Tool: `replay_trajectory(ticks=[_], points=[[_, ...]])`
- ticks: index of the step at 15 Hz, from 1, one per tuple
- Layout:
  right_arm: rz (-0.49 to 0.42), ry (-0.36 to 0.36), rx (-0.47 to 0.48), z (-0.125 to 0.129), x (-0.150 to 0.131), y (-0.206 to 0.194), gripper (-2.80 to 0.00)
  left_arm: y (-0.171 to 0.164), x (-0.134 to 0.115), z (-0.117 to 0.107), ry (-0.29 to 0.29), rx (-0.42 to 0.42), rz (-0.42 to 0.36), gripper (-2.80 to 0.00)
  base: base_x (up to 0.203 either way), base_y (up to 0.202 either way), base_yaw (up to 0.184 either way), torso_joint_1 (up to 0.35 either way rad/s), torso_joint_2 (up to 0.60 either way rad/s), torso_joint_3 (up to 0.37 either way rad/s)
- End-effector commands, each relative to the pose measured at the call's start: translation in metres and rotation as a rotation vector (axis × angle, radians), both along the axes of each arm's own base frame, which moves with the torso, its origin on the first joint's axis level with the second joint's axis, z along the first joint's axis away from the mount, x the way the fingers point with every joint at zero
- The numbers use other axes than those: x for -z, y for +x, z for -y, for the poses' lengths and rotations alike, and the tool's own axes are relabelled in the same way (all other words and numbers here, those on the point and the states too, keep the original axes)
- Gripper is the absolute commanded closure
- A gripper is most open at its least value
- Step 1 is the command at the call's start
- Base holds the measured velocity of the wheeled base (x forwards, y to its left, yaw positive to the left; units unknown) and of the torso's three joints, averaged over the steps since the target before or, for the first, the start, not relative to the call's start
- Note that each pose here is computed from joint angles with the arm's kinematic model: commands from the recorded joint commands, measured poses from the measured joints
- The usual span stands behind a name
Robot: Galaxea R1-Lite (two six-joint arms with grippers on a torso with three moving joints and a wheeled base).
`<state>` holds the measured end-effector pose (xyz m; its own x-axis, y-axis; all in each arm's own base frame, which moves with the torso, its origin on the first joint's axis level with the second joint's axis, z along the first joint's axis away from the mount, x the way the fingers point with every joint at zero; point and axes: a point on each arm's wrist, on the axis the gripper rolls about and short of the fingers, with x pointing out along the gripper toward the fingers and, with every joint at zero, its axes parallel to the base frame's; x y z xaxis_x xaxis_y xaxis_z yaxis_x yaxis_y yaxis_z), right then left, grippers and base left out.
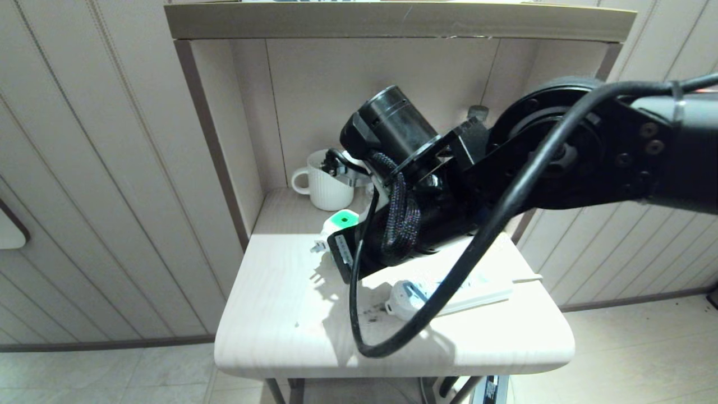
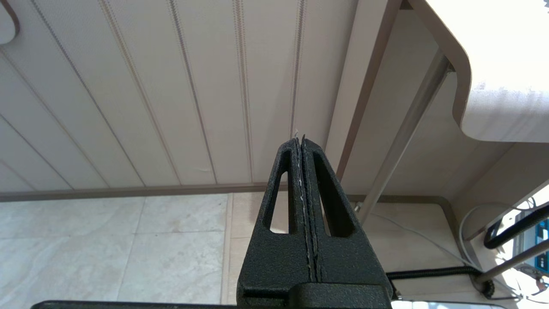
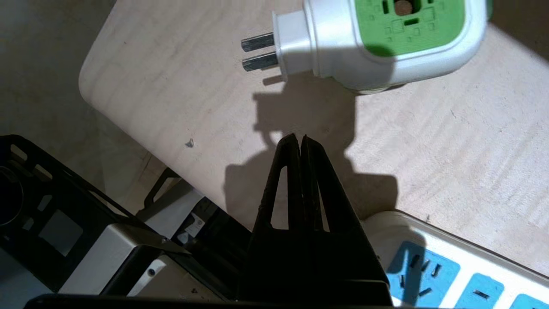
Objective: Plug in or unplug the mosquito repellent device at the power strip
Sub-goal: Pick up the mosquito repellent liquid
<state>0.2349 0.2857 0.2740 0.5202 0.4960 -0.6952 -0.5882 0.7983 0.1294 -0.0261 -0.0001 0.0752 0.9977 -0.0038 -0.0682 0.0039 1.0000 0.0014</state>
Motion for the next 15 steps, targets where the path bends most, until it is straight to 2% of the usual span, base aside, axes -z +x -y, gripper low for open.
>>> replay_trajectory(ticks=[1, 11, 15], points=[[-0.003, -0.004, -0.013, -0.006, 0.003, -0.002, 0.00, 0.000, 0.000, 0.000, 0.000, 0.000, -0.002, 0.00, 0.000, 0.000, 0.000, 0.000, 0.00, 0.000], [0.030, 0.029, -0.028, -0.019, 0.009, 0.003, 0.00, 0.000, 0.000, 0.000, 0.000, -0.001, -0.002, 0.00, 0.000, 0.000, 0.000, 0.000, 0.00, 0.000], [0.082, 0.021, 0.019, -0.026, 0.014, 0.010, 0.00, 0.000, 0.000, 0.000, 0.000, -0.001, -0.002, 0.00, 0.000, 0.000, 0.000, 0.000, 0.00, 0.000]])
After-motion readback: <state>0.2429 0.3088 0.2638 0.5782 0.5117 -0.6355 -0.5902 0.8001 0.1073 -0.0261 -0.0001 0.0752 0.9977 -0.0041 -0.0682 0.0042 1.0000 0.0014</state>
